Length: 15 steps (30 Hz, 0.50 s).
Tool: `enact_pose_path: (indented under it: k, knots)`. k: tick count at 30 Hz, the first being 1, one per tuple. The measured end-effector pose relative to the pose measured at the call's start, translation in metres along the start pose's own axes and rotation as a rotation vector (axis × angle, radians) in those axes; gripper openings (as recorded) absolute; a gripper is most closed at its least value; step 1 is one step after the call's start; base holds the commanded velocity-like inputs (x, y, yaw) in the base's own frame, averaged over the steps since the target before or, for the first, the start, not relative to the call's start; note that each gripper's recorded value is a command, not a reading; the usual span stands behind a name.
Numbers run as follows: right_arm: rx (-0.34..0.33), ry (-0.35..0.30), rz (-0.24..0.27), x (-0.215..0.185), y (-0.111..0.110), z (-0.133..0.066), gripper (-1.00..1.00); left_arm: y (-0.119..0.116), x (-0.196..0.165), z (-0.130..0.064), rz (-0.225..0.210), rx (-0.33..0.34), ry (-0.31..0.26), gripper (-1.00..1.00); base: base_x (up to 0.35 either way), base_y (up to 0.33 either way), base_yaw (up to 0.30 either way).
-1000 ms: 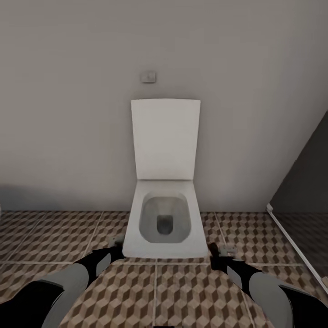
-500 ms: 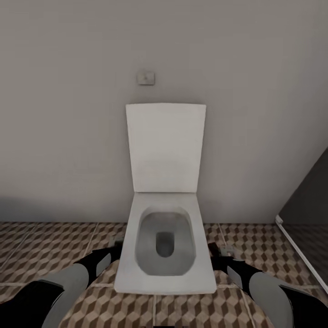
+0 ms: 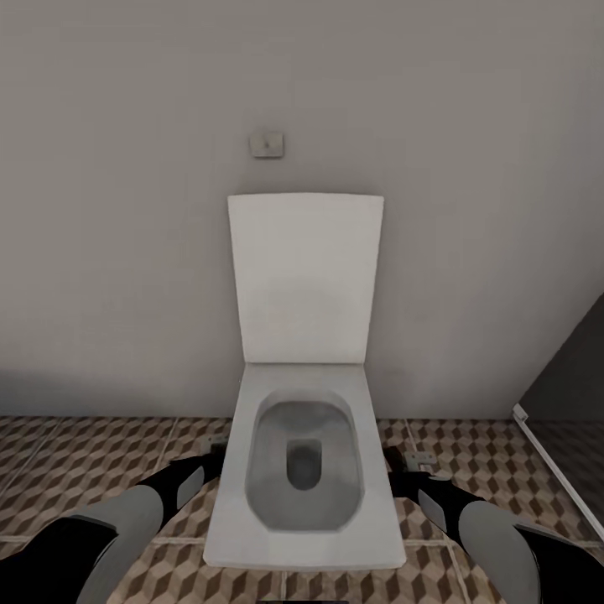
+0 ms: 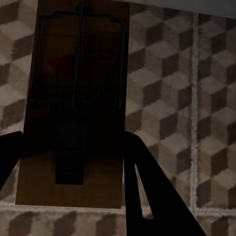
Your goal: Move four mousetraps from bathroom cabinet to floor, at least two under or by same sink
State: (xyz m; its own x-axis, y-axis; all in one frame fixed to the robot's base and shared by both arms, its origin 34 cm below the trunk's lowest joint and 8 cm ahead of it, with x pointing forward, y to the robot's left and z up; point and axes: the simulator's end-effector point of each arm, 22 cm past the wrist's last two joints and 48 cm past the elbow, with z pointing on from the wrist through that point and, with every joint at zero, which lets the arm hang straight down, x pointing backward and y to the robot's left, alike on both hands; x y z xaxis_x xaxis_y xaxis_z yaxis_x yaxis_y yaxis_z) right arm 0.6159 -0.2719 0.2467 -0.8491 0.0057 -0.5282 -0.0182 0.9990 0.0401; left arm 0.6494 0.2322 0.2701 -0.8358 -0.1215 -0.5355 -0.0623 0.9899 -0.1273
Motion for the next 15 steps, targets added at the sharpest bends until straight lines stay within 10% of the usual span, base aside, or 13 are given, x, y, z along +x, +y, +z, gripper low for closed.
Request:
enact_pose_path:
  k: [15]
  knots:
    - [0.011, -0.003, 0.002, -0.0018, -0.0027, -0.0001, -1.00, -0.0003, 0.0000, 0.0000, 0.000, 0.000, 0.000, -1.00, 0.001, 0.000, 0.000]
